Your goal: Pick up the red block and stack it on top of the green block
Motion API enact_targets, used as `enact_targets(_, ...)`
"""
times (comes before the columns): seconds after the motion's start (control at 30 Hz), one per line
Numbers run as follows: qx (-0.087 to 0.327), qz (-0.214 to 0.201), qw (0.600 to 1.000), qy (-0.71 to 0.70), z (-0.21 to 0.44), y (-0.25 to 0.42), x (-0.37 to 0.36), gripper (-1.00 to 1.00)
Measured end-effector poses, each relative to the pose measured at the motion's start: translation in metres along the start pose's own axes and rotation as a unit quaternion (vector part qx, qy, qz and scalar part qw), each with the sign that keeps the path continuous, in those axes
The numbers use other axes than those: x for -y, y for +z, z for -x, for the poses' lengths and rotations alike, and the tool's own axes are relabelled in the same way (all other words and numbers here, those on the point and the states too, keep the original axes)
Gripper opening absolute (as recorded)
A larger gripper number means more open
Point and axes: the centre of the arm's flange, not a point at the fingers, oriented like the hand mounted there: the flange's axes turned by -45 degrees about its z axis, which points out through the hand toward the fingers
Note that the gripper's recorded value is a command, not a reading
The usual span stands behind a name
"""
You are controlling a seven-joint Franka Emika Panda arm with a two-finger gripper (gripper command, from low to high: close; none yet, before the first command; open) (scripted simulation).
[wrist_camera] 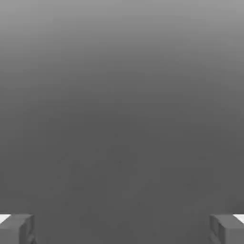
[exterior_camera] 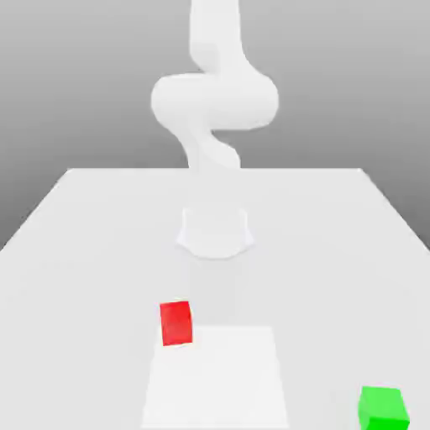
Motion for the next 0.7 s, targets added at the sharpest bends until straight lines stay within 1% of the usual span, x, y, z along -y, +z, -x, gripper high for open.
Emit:
enact_targets(0.13, 0.075, 0.010, 0.997, -0.025, 0.041, 0.096, -0.011, 0.00)
enact_targets(0.27, 0.150, 0.010, 0.988, -0.045, 0.102, 0.177, -0.025, 0.00)
enact_targets(0.4, 0.227, -0.002, 0.972, -0.061, 0.182, 0.241, -0.038, 0.00)
enact_targets(0.57, 0.325, -0.034, 0.942, -0.075, 0.307, 0.302, -0.049, 0.00)
enact_targets(0.63, 0.344, -0.041, 0.935, -0.078, 0.342, 0.323, -0.049, 0.00)
enact_targets(0.7, 0.349, -0.042, 0.933, -0.079, 0.359, 0.337, -0.050, 0.00)
